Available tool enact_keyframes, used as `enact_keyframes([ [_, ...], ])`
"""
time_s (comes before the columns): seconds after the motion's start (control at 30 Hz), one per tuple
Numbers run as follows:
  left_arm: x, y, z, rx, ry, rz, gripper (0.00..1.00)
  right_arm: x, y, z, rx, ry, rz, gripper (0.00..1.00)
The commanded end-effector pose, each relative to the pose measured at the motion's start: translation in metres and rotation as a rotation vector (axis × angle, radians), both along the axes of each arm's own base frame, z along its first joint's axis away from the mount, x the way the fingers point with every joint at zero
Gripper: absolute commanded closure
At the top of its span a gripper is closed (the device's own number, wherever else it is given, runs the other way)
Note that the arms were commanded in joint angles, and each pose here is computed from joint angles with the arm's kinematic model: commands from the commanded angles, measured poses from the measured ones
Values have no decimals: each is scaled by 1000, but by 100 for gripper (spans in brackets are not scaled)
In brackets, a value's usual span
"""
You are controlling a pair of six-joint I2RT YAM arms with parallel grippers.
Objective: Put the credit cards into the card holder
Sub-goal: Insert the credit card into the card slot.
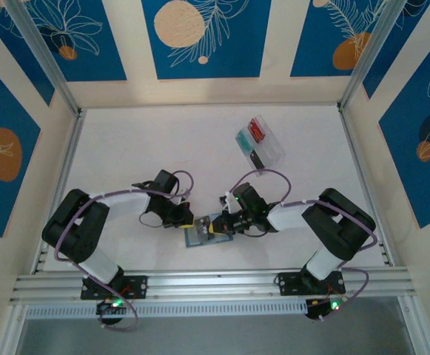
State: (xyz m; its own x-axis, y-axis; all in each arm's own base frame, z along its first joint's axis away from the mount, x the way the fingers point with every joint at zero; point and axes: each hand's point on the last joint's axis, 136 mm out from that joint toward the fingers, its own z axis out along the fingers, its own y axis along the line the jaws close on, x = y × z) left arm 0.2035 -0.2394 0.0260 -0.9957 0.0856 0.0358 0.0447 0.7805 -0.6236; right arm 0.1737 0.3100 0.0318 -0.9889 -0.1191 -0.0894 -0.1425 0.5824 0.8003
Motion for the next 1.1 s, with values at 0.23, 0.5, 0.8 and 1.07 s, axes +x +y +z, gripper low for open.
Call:
enact_keyframes([
  [0.23,-14,10,-1,53,39,1,100,-9,8,-19,-59,34,-31,100],
  [0.5,-8,17,26,28,-12,38,100,-9,1,-20,-89,32,-42,91],
  [0.8,-28,40,5,108,8,41,100,-8,3,-14,-92,17,-21,82],
  [1.07,-32,40,-11,121,31,32,100,-8,13,-8,-90,-2,11,81],
])
